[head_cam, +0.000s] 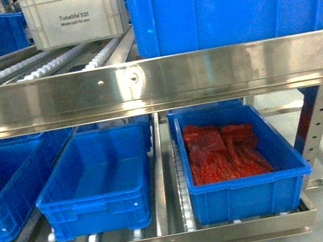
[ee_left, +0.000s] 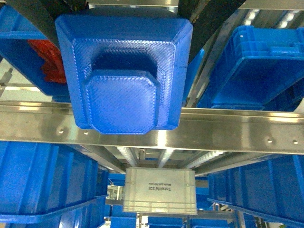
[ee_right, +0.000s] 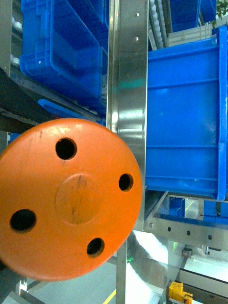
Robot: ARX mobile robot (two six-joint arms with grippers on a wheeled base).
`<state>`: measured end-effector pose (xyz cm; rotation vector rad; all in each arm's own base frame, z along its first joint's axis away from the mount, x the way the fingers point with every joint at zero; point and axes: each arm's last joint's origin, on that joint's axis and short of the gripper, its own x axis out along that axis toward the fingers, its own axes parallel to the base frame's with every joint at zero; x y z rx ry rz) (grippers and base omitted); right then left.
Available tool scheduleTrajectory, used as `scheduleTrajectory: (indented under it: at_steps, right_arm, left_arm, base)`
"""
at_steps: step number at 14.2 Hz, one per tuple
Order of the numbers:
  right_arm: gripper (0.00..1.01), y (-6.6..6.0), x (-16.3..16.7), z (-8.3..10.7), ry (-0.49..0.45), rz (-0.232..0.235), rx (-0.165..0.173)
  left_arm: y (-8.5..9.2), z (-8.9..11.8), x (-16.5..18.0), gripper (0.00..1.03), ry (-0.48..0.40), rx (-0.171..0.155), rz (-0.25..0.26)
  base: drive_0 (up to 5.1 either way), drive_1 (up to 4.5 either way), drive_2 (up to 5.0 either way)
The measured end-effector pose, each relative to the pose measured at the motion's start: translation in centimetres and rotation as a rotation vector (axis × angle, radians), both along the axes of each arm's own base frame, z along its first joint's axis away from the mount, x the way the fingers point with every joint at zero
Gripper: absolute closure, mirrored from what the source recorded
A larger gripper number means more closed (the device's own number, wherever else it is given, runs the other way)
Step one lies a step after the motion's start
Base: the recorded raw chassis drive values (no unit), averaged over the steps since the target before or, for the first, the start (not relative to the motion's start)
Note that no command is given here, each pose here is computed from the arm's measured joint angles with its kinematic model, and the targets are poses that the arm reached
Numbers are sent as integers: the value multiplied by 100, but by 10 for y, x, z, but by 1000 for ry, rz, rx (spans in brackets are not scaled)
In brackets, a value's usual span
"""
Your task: Sort blue parts and orange caps into right shelf containers
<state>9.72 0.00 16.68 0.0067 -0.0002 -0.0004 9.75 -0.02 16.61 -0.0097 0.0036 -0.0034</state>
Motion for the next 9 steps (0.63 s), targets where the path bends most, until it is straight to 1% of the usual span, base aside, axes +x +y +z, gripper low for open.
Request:
scheduleTrajectory:
  at_steps: [9]
  right_arm:
    - [58, 0, 0, 0, -3, 0, 0]
  left_arm:
    - [0, 0, 0, 63, -1, 0, 3]
  base:
    - [-503, 242, 242]
